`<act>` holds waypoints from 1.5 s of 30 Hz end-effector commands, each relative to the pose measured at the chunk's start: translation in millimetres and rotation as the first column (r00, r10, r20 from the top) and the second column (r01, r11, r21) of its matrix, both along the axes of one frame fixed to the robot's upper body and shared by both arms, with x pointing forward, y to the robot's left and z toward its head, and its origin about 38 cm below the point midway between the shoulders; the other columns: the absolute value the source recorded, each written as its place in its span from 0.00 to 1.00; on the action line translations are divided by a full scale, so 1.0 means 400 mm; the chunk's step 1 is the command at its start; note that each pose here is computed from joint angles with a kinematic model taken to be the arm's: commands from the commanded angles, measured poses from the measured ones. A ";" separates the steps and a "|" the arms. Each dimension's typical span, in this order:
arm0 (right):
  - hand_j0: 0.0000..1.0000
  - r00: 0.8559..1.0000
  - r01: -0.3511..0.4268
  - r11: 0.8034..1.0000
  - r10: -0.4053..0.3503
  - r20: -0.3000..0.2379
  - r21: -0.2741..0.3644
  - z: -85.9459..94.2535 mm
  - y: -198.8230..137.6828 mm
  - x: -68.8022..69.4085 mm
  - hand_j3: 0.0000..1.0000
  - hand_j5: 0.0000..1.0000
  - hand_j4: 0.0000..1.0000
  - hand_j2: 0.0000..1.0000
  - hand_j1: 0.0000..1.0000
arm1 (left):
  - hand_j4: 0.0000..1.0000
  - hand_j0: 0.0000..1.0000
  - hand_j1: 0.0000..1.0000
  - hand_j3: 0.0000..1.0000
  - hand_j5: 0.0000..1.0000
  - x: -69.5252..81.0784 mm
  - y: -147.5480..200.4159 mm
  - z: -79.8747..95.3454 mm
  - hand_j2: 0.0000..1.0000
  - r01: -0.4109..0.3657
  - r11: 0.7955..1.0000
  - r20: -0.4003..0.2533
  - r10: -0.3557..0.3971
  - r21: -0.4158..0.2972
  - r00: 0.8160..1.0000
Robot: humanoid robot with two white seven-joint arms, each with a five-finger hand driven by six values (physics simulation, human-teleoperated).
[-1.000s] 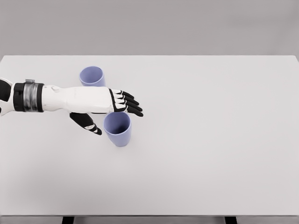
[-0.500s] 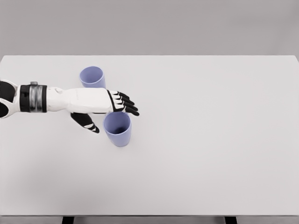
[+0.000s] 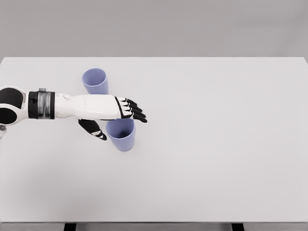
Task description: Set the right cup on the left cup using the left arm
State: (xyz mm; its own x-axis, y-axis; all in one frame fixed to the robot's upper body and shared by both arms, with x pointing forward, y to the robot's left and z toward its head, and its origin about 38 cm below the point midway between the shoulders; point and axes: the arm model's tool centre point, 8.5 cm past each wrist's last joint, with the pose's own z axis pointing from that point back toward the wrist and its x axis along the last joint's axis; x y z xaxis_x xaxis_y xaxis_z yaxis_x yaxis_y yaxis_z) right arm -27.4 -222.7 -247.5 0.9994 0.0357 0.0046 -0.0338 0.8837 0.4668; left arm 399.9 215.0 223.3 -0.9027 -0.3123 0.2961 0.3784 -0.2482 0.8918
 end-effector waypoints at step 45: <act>1.00 1.000 -0.002 1.000 0.002 0.000 0.001 0.000 0.000 0.000 1.00 1.00 1.00 1.00 1.00 | 0.61 0.61 0.61 0.61 0.61 0.024 0.008 -0.100 0.61 -0.056 0.997 -0.048 0.059 0.049 0.997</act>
State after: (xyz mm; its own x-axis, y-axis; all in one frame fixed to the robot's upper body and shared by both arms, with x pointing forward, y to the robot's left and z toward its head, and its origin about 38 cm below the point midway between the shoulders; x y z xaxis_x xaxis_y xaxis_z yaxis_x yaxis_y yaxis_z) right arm -27.4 -222.7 -247.5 0.9994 0.0357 0.0046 -0.0337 0.8837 0.4667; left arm 409.6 216.0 185.1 -0.8620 -0.3754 0.3407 0.4475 -0.2477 0.8593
